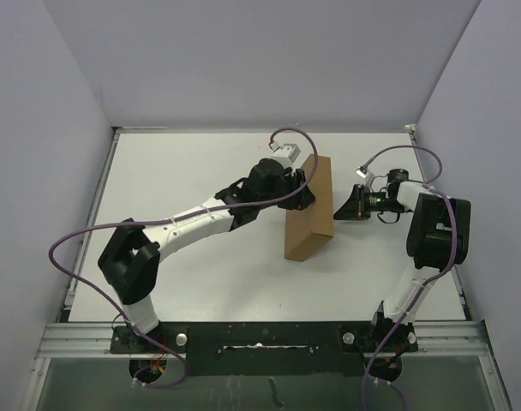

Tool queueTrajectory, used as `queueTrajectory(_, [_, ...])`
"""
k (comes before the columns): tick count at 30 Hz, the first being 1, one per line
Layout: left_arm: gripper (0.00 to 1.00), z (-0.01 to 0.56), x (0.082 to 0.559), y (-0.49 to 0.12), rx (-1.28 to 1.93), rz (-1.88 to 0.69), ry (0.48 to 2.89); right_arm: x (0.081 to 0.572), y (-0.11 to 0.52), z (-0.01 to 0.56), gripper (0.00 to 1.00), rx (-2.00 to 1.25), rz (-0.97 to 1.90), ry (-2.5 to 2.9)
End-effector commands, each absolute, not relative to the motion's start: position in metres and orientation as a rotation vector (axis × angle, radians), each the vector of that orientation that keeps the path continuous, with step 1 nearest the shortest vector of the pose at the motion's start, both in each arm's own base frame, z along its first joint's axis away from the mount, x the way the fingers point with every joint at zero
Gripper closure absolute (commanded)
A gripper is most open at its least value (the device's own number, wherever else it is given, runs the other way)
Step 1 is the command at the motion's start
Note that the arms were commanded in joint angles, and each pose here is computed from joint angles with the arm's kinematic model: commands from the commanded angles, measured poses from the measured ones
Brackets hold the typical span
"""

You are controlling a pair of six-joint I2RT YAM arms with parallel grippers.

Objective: Fold the paper box

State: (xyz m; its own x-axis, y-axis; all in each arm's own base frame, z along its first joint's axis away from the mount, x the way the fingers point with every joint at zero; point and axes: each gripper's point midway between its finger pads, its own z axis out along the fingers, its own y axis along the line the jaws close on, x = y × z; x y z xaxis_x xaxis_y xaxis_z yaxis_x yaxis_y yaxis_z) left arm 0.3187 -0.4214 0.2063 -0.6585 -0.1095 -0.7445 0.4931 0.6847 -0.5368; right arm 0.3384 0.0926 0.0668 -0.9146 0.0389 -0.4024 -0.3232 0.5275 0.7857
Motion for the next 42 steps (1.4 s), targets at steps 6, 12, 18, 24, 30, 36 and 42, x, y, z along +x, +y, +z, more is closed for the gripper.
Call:
queueTrajectory(6, [0.57,0.211,0.318,-0.474,0.419,-1.134,2.081,0.351,0.045,0.108,0.94,-0.237,1.161,2.279])
queueTrajectory(12, [0.56,0.221,0.314,-0.496,0.460,-1.211,2.062,0.347,0.029,0.120,0.94,-0.232,1.084,2.254])
queueTrajectory(18, [0.54,0.258,0.311,-0.482,0.481,-1.186,1.970,0.347,0.022,0.126,0.94,-0.253,1.013,2.248])
queueTrajectory(24, [0.51,0.257,0.300,-0.448,0.463,-1.135,1.949,0.346,0.007,0.124,0.94,-0.264,0.909,2.268])
queueTrajectory(30, [0.49,0.207,0.296,-0.389,0.339,-1.074,2.046,0.341,-0.001,0.109,0.94,-0.256,0.860,2.318])
queueTrajectory(36, [0.44,0.184,0.300,-0.354,0.232,-1.061,2.095,0.336,0.004,0.079,0.95,-0.174,0.941,2.406])
queueTrajectory(42, [0.40,0.164,0.300,-0.357,0.213,-1.102,2.123,0.334,0.015,0.061,0.96,-0.157,0.983,2.462])
